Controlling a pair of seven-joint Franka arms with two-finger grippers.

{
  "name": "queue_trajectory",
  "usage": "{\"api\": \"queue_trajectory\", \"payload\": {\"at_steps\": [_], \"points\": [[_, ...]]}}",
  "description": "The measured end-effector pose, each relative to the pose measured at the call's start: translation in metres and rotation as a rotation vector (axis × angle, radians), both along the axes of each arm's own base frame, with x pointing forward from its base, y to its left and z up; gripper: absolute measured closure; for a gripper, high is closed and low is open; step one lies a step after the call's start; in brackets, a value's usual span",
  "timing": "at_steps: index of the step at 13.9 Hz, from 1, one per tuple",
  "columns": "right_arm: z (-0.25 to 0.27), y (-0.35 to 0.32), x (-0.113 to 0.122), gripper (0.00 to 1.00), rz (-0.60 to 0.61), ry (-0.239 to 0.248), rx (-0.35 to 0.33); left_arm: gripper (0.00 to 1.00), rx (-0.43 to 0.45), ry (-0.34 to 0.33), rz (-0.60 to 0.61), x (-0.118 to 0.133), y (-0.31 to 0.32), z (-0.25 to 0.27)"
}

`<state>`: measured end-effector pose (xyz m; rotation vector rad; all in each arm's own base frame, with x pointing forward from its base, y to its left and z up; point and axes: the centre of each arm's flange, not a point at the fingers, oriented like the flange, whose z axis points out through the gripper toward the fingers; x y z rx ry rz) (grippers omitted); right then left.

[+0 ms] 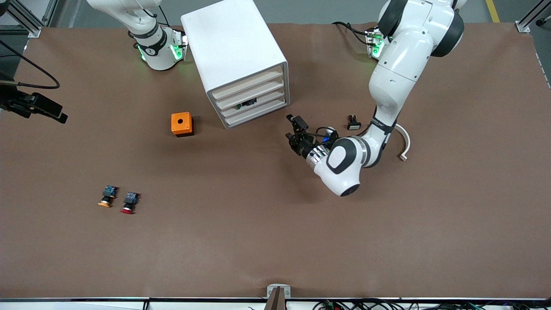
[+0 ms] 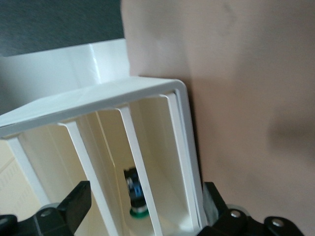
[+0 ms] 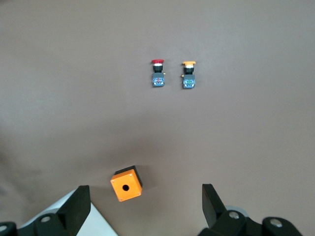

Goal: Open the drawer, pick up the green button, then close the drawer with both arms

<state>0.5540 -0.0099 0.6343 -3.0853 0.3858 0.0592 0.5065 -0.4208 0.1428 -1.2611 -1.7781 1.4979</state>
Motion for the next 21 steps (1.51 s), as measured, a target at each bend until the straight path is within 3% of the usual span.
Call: {"api": "queue_trajectory", "payload": {"at_steps": [4, 6, 11, 17, 18, 20, 21], "points": [[-0.002, 0.020, -0.003, 0.00, -0.192, 0.044, 0.043, 0.12, 0.015, 0.061, -0.067, -0.027, -0.018, -0.007], [-0.003, 0.032, -0.005, 0.00, -0.300, 0.064, 0.056, 0.37, 0.018, 0.077, -0.082, -0.034, -0.021, -0.011], [-0.002, 0.081, -0.009, 0.00, -0.533, 0.107, 0.081, 0.39, 0.029, 0.118, -0.144, -0.064, -0.038, -0.023], [0.000, 0.147, -0.019, 0.00, -0.645, 0.118, 0.072, 0.41, 0.037, 0.138, -0.199, -0.091, -0.057, -0.029], [0.000, 0.157, -0.021, 0.00, -0.658, 0.115, 0.073, 0.50, 0.037, 0.138, -0.204, -0.094, -0.059, -0.029], [0.001, 0.173, -0.025, 0.00, -0.680, 0.111, 0.073, 0.56, 0.038, 0.139, -0.211, -0.097, -0.062, -0.029], [0.002, 0.180, -0.026, 0.00, -0.688, 0.110, 0.074, 0.66, 0.038, 0.140, -0.215, -0.099, -0.063, -0.029]]}}
